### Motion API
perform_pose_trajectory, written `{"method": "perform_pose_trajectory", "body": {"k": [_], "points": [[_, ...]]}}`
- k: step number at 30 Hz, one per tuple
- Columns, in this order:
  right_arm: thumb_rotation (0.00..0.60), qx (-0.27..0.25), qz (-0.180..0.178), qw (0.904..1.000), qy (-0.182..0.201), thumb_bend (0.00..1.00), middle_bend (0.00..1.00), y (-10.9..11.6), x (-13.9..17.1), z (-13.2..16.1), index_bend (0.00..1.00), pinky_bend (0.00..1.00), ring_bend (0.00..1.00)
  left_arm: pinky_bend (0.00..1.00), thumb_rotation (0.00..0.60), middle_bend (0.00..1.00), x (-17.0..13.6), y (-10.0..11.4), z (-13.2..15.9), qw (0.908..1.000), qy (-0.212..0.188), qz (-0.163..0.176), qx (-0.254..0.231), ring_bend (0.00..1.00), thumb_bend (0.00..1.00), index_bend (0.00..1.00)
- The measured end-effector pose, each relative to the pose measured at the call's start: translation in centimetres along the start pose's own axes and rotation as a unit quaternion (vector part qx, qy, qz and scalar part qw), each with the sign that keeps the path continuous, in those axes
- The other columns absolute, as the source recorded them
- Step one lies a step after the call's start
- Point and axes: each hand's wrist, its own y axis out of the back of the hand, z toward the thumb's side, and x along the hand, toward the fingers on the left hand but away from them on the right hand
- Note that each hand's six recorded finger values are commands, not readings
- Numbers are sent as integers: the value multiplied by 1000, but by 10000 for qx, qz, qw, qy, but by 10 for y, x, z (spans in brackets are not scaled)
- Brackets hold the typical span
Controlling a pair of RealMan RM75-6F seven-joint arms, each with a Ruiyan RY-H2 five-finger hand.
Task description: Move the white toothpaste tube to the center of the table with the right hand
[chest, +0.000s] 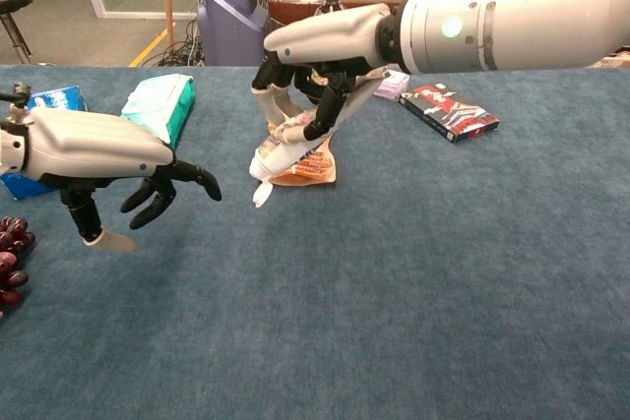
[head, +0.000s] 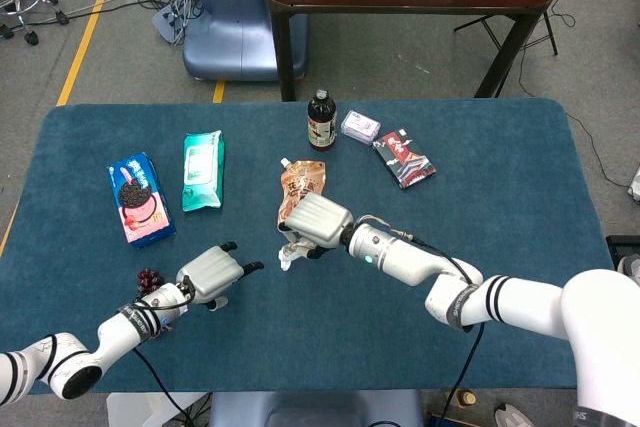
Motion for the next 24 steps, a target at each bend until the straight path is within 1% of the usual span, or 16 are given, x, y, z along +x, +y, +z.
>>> {"method": "perform_pose_trajectory", "body": {"k": [2, 6, 9, 11, 14, 15, 17, 20, 22, 24], "points": [[600, -68, -63, 9999, -50, 778, 814, -6, 2, -4, 965, 432, 751, 113, 600, 586, -5, 1, -5, 10000, 86, 5, 1, 544, 246, 135], [600, -201, -207, 9995, -108, 627, 789, -17, 2, -8, 965, 441, 724, 113, 600, 587, -12, 2, -16, 9996, 266, 31, -41, 543, 246, 135], [600, -293, -350, 9989, -140, 533, 774, -23, 2, -10, 963, 441, 702, 113, 600, 587, -18, 2, -23, 9992, 395, 57, -91, 544, 246, 134], [600, -357, -426, 9983, -154, 490, 761, -28, 1, -10, 951, 441, 686, 113, 600, 587, -21, 2, -27, 9988, 466, 65, -125, 544, 246, 134], [600, -369, -453, 9982, -164, 398, 723, -35, -1, -10, 894, 434, 654, 113, 600, 587, -24, 1, -31, 9984, 536, 68, -147, 543, 246, 135], [600, -363, -450, 9982, -165, 363, 706, -37, -2, -10, 856, 429, 641, 113, 600, 587, -25, 1, -32, 9983, 555, 71, -154, 543, 246, 135], [600, -344, -432, 9983, -168, 334, 688, -40, -3, -10, 808, 425, 628, 113, 600, 587, -26, 1, -33, 9981, 585, 86, -166, 543, 246, 135], [600, -325, -399, 9985, -173, 305, 614, -42, -4, -9, 692, 407, 575, 113, 600, 587, -28, 2, -35, 9979, 615, 115, -194, 543, 246, 135], [600, -302, -357, 9987, -182, 287, 540, -44, -4, -10, 573, 394, 530, 113, 600, 587, -29, 2, -36, 9977, 633, 128, -203, 543, 246, 135], [600, -307, -349, 9987, -201, 269, 465, -44, -3, -11, 419, 380, 484, 113, 600, 587, -30, 2, -36, 9976, 643, 130, -210, 543, 246, 135]]}}
